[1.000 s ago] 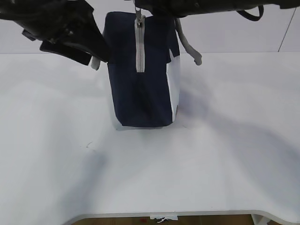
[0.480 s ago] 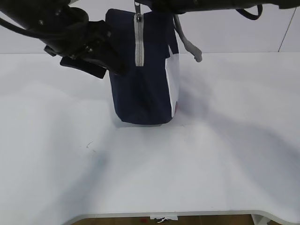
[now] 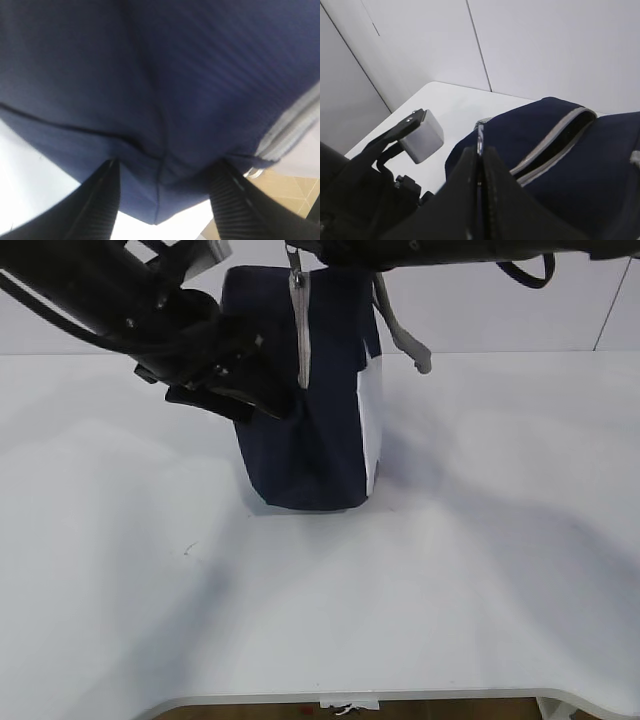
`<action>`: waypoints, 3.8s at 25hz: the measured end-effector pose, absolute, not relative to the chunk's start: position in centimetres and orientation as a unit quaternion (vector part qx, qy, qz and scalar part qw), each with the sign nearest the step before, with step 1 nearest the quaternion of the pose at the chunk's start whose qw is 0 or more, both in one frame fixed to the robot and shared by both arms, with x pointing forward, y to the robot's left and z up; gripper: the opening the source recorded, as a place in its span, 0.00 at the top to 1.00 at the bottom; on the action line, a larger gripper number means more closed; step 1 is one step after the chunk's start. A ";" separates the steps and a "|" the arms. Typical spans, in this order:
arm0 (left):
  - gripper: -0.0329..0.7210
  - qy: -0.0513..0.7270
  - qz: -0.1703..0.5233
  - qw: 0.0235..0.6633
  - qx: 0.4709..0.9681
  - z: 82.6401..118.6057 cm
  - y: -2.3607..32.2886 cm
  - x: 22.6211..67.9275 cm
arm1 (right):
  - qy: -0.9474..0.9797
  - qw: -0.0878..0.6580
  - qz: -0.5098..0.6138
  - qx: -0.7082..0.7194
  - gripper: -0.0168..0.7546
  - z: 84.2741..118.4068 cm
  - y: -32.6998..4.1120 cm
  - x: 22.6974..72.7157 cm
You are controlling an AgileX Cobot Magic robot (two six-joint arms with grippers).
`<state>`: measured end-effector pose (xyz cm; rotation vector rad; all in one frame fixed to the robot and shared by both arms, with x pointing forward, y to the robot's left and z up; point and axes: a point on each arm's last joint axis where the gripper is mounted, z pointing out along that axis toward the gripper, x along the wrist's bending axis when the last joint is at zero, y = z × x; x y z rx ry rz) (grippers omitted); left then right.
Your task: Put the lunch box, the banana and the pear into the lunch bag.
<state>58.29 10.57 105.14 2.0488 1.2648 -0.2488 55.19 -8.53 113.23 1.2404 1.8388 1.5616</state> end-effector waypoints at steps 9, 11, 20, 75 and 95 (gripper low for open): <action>0.91 0.468 -0.079 0.357 0.805 104.8 10.5 58.6 | 0.661 0.214 0.563 0.446 0.98 113.2 -8.5 55.2; 0.94 0.454 -0.078 0.350 0.815 104.7 10.6 58.5 | 0.661 0.213 0.564 0.447 0.98 113.2 -8.5 55.2; 0.94 0.377 -0.024 0.281 0.882 105.1 12.1 57.6 | 0.670 0.205 0.553 0.450 0.98 113.1 -8.5 55.1; 0.95 0.331 -0.009 0.194 0.923 105.3 13.6 56.4 | 0.632 0.244 0.507 0.532 0.98 110.1 -14.0 62.2; 0.39 0.375 -0.034 0.185 0.908 105.7 13.7 56.0 | 0.669 0.183 0.476 0.541 0.98 109.9 -11.9 61.8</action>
